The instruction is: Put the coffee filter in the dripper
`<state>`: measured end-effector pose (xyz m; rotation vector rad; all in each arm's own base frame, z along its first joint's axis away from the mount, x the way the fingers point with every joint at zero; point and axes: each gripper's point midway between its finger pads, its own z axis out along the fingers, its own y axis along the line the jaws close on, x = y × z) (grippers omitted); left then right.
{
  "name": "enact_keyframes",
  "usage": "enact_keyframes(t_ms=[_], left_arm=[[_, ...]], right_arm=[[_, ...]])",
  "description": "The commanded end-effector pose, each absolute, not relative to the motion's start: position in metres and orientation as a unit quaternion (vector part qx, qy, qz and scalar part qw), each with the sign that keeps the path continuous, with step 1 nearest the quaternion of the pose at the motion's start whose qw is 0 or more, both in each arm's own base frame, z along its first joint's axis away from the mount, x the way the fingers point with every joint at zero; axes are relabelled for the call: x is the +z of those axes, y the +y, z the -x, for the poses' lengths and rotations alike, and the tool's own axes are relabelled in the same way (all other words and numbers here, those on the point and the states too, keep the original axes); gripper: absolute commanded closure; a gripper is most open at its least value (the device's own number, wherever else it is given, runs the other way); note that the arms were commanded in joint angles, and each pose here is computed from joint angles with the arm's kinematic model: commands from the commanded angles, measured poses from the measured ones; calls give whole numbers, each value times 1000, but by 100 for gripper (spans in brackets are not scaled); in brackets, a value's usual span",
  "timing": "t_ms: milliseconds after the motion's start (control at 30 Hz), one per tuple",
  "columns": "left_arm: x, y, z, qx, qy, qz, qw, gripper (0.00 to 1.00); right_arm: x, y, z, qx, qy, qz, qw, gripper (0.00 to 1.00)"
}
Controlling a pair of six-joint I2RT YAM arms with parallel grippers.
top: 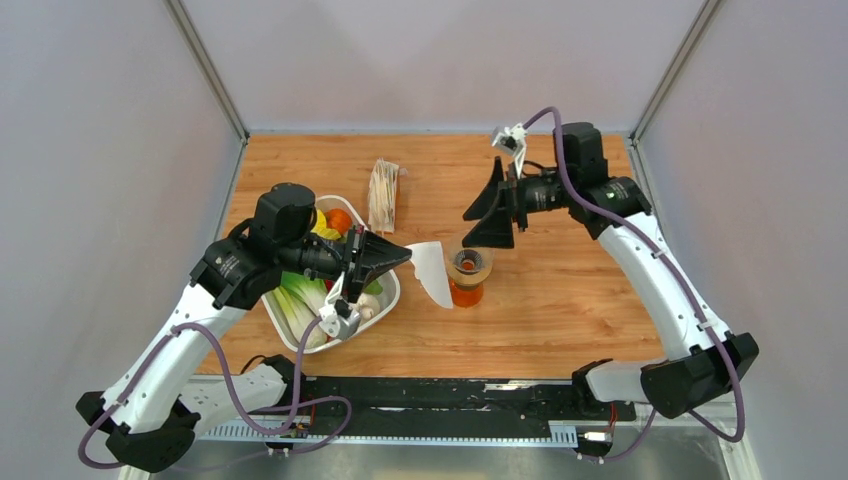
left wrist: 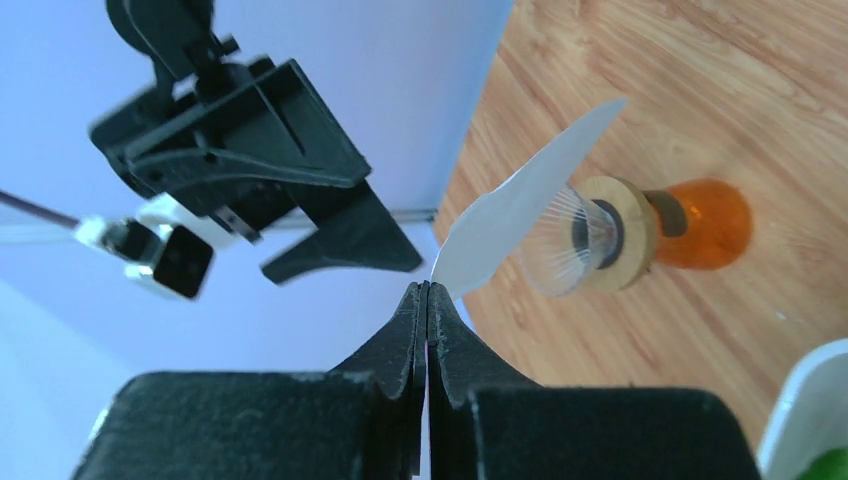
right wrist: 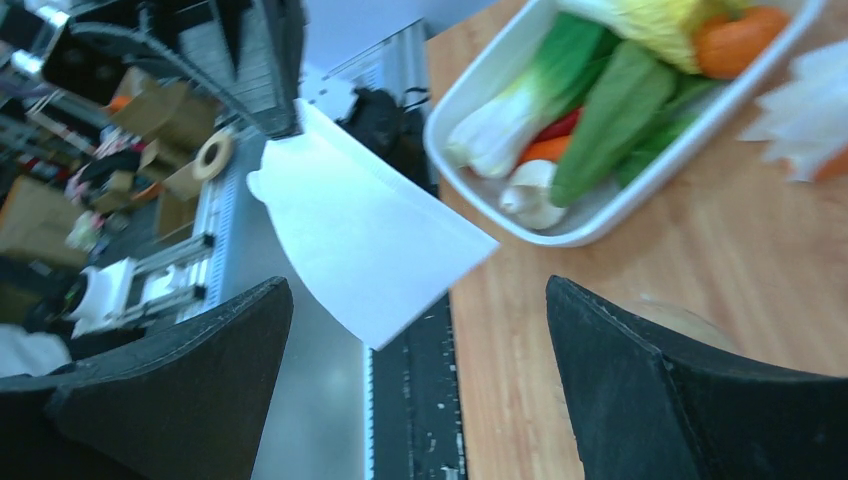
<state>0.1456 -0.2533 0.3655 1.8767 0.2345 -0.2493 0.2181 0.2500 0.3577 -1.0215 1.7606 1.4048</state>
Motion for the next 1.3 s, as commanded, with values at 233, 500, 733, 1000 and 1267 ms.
enact_keyframes(t_ms=[233, 500, 733, 1000, 1267], left_arm=[[389, -268, -104, -95, -108, -773, 617, 100], [385, -272, -91, -108, -142, -768, 615, 100], [377, -275, -100, -101, -128, -777, 609, 100], [372, -279, -121, -90, -67, -778, 618, 100], [384, -267, -162, -78, 133, -749, 644, 45]], right_arm=[[362, 273, -158, 621, 566, 479, 254, 0], [358, 290, -158, 629, 537, 507, 242, 0], [349, 295, -136, 643, 520, 520, 212, 22], [340, 295, -130, 644, 539, 509, 188, 97], [355, 285, -155, 616, 561, 497, 242, 100]])
